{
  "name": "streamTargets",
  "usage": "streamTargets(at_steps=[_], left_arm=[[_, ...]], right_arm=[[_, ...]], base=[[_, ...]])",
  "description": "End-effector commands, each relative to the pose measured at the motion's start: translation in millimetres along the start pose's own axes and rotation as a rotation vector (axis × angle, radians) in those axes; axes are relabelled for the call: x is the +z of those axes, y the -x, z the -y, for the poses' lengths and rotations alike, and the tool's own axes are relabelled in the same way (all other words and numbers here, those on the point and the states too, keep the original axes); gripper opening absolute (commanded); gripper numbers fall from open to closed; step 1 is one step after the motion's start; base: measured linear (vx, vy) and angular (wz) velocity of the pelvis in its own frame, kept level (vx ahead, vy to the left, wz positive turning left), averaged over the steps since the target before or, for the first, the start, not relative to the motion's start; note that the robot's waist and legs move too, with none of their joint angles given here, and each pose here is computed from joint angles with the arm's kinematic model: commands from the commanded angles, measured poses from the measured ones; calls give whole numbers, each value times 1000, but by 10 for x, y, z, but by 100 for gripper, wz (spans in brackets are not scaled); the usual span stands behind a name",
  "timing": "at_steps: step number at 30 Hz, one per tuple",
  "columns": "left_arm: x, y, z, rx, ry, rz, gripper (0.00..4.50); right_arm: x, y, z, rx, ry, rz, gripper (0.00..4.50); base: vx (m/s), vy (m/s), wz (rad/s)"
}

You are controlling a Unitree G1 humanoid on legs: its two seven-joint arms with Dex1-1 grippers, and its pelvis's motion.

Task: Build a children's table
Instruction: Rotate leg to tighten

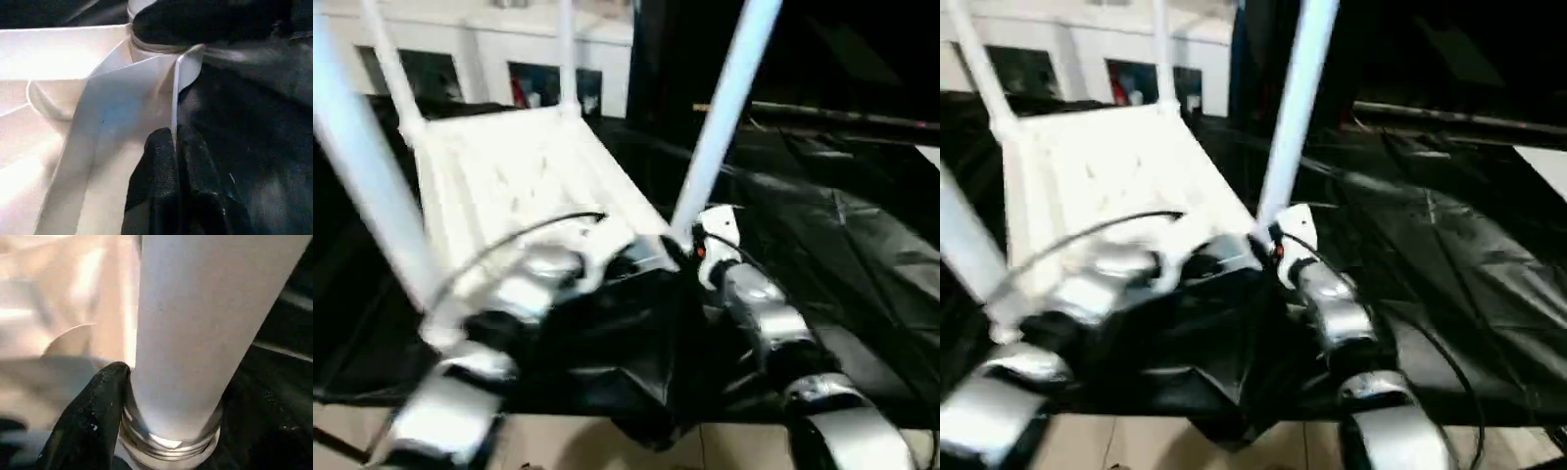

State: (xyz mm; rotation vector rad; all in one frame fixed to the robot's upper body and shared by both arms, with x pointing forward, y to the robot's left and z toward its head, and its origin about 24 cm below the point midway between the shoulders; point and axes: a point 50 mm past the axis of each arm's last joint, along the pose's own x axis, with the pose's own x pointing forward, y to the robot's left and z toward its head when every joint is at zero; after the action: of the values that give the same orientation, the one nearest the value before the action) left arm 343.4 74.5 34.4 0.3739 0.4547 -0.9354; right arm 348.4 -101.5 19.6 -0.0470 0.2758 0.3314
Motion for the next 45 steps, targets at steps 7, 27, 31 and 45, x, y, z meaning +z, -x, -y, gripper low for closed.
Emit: streamTargets(at_steps=[7, 27, 31, 45], left_arm=[[-76, -75, 147, -92, -56, -21, 0], [-321, 503, -70, -485, -115, -22, 0], [-334, 521, -80, -493, -116, -20, 0], [-387, 477, -110, -385, -103, -52, 0]], right_arm=[[-49, 16, -246, 199, -43, 23, 331], [73, 457, 352, 722, 257, 2, 335], [64, 471, 339, 752, 249, -1, 308], [-49, 443, 264, 660, 164, 21, 273]], base=[[0, 0, 0], [15, 5, -1], [0, 0, 0], [0, 0, 0]])
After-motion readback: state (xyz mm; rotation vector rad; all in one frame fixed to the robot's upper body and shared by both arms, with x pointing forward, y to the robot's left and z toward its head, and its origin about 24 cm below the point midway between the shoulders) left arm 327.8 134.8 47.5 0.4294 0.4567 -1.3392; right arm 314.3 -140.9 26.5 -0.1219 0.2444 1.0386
